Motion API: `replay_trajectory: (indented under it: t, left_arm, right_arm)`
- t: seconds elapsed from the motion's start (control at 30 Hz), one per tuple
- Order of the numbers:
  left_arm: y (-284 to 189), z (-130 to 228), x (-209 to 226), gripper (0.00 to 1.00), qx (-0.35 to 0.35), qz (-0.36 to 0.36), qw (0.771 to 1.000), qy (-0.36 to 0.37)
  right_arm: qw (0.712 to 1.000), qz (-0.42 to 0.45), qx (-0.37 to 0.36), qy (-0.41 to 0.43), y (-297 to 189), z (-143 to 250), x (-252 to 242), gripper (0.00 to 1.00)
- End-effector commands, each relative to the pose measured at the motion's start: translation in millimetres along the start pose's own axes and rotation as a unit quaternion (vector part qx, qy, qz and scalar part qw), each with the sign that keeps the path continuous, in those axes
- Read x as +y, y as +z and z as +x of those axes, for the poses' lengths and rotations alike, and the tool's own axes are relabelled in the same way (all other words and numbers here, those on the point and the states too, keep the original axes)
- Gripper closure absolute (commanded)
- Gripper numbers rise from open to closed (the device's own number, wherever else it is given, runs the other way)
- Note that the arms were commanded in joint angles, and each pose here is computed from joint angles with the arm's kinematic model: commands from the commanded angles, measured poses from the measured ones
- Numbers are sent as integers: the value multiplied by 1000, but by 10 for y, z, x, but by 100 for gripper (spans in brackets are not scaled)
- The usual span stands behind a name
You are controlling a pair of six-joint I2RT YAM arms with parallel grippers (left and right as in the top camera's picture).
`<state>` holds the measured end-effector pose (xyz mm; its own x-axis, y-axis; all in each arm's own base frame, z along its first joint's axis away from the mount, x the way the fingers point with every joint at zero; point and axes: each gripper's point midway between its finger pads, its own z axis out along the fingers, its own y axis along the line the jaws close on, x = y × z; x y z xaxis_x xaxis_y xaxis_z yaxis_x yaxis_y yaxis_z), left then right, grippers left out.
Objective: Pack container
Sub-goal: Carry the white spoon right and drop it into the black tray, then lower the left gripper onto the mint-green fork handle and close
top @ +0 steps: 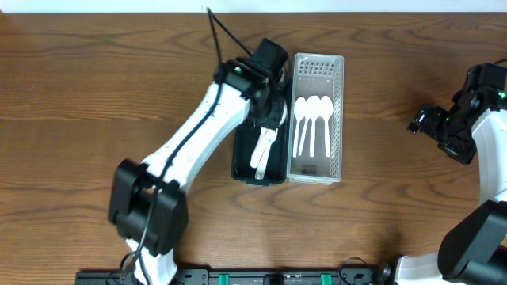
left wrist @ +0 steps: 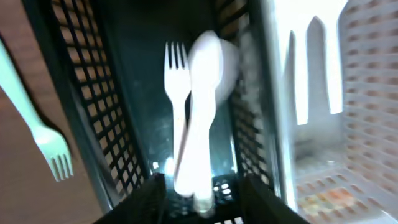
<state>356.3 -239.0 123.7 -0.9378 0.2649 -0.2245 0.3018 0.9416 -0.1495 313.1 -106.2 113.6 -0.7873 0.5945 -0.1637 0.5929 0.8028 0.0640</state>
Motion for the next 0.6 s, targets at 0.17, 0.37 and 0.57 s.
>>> replay_trajectory:
  t: [0.17,0.37,0.57]
  left_arm:
    - [-476,-231,516,45,-60,-15,996,-58]
    - [-283,-266,1167,43,-42,-64,990,-120]
    - [179,-258,1528,43,-3,-77,990,-120]
  right_arm:
    - [1000,-1,3,0,13,4,-8,1]
    - [1000,0,4,0,13,9,-10,1]
    - [1000,0,5,0,13,11,-11,1]
